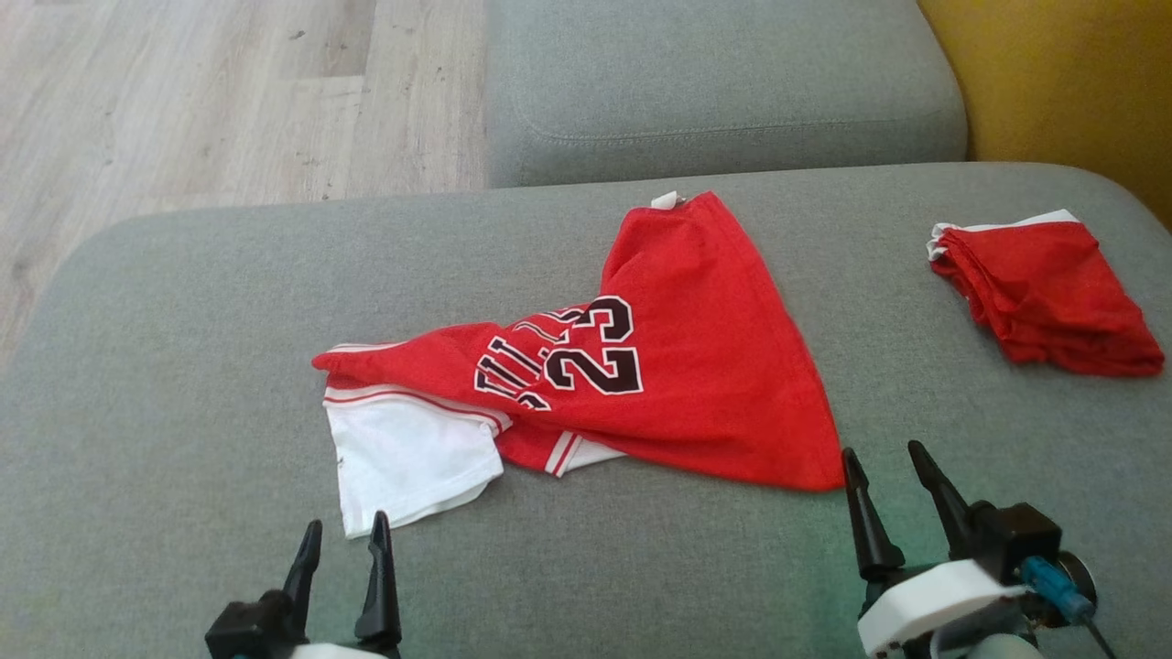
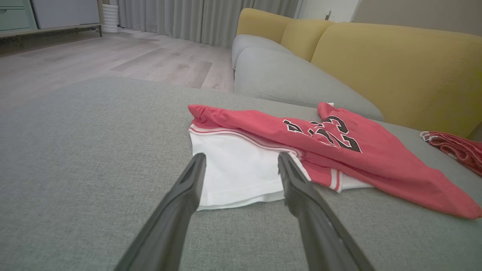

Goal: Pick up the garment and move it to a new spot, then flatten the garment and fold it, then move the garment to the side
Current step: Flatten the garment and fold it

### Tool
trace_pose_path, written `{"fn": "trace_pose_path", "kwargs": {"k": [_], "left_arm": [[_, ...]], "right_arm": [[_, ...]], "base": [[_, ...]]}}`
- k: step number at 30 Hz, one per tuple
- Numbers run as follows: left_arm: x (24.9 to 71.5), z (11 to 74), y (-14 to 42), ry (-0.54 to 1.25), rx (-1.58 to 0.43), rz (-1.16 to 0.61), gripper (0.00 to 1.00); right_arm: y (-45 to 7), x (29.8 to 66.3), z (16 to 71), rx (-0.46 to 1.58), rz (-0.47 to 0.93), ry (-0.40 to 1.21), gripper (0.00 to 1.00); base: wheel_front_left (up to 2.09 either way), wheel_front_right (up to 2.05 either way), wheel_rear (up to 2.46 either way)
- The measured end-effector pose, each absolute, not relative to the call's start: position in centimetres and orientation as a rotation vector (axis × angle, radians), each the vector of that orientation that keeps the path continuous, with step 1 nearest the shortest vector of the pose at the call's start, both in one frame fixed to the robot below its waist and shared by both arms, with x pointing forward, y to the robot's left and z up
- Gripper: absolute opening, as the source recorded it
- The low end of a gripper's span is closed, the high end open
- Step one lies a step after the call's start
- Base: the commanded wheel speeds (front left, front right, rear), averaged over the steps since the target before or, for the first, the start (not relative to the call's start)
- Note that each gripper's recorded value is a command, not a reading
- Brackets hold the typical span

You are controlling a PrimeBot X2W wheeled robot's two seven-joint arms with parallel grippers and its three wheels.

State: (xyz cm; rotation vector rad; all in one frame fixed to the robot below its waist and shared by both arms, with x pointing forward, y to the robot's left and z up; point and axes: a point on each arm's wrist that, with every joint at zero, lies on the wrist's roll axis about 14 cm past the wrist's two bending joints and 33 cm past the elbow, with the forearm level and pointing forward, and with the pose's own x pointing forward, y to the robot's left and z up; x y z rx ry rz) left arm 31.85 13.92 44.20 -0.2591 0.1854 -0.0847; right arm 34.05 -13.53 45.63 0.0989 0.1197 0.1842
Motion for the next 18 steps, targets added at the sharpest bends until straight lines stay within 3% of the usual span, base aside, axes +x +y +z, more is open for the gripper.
{"fn": "trace_pose_path", "kwargs": {"k": [18], "left_arm": [[32.0, 43.1, 14.0, 0.223, -0.261, -0.074, 1.0]], "right_arm": [[-13.4, 34.0, 44.4, 0.101, 0.187, 0.157, 1.0]], "base": [[0.0, 0.0, 0.0]]}}
